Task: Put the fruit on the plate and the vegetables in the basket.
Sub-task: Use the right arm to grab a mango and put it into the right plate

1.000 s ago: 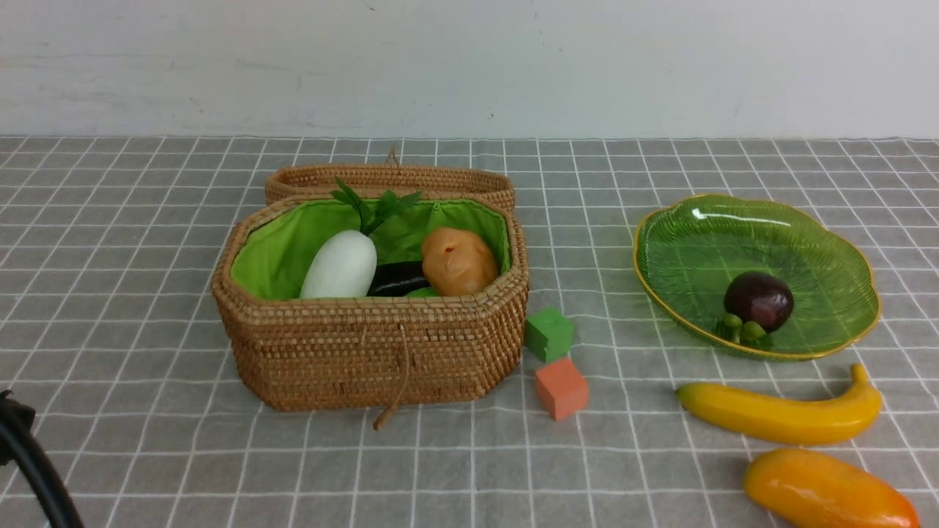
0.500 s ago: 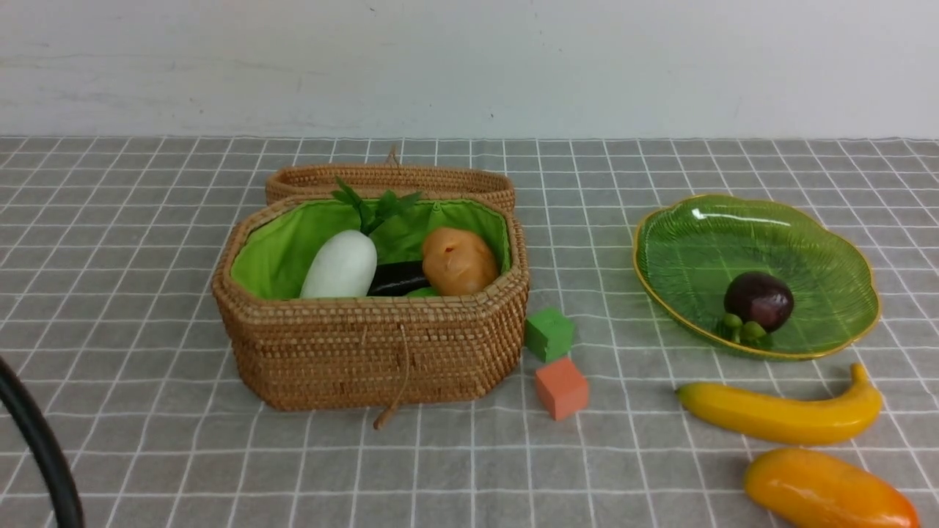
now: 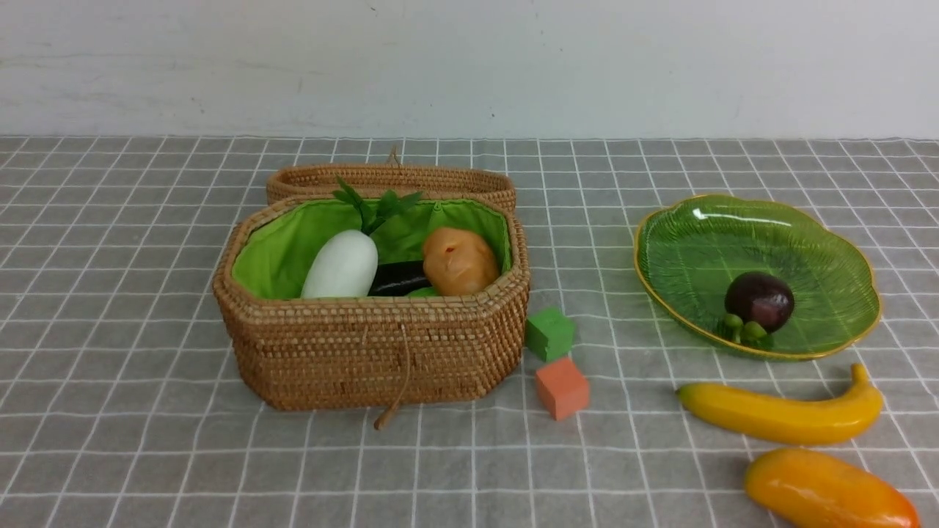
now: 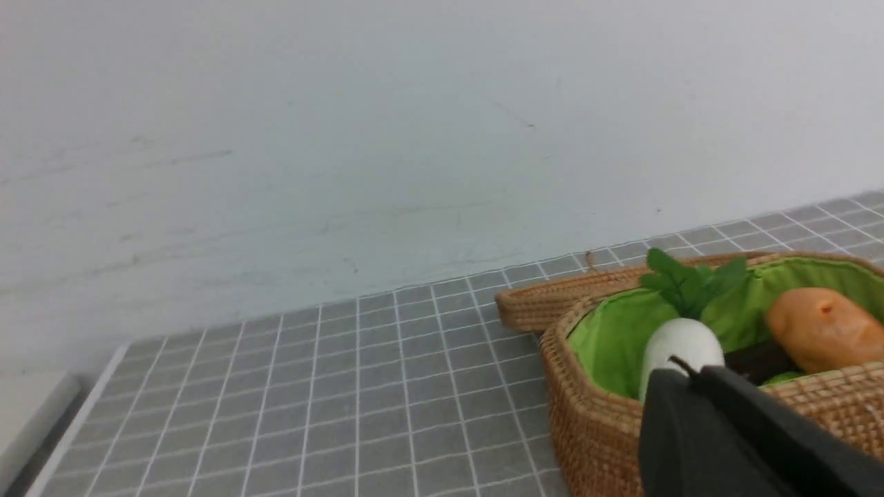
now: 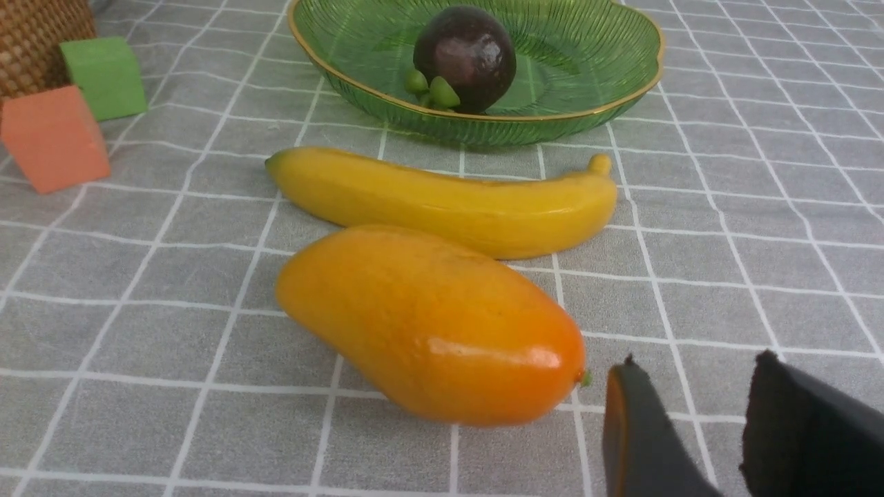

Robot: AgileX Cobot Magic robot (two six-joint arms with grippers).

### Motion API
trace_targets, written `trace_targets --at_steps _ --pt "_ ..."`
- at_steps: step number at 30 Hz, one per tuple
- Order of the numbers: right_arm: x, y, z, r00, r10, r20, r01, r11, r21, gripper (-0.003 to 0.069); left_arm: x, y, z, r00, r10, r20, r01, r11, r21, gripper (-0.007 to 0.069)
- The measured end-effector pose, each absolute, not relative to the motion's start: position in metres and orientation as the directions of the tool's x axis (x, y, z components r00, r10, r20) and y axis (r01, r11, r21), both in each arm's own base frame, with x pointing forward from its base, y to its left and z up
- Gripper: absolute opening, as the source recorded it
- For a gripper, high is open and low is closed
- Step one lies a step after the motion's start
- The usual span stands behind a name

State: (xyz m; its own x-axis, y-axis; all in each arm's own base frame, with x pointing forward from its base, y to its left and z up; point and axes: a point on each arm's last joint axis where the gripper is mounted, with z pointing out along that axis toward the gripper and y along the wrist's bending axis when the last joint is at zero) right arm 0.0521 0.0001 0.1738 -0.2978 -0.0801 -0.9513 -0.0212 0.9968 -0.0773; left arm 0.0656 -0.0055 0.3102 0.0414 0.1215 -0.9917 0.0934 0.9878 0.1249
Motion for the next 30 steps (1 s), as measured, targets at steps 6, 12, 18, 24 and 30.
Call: trace_targets --at_steps 6,12,18,24,30 --pt "0.052 0.000 0.174 -0.298 -0.080 -0.951 -0.021 0.997 -0.077 0.0242 0.061 0.002 0.251 0.000 -0.034 -0.999 -0.034 0.999 -0.034 -0.0005" --pt "0.052 0.000 0.174 -0.298 -0.080 -0.951 -0.021 0.997 -0.077 0.0242 0.054 0.002 0.193 -0.152 -0.085 -0.985 -0.059 0.995 -0.077 -0.0002" --pt "0.052 0.000 0.174 -0.298 -0.080 -0.951 -0.021 0.997 -0.077 0.0242 0.052 0.002 0.169 -0.314 -0.096 -0.945 -0.068 0.995 -0.078 0.0001" --pt "0.052 0.000 0.174 -0.298 -0.080 -0.951 -0.021 0.997 -0.077 0.0242 0.052 0.002 0.169 -0.315 -0.096 -0.944 -0.068 0.995 -0.078 0.0007" --pt "0.052 0.000 0.174 -0.298 -0.080 -0.951 -0.021 0.997 -0.077 0.0242 0.052 0.002 0.169 -0.315 -0.096 -0.944 -0.068 0.995 -0.078 0.0010"
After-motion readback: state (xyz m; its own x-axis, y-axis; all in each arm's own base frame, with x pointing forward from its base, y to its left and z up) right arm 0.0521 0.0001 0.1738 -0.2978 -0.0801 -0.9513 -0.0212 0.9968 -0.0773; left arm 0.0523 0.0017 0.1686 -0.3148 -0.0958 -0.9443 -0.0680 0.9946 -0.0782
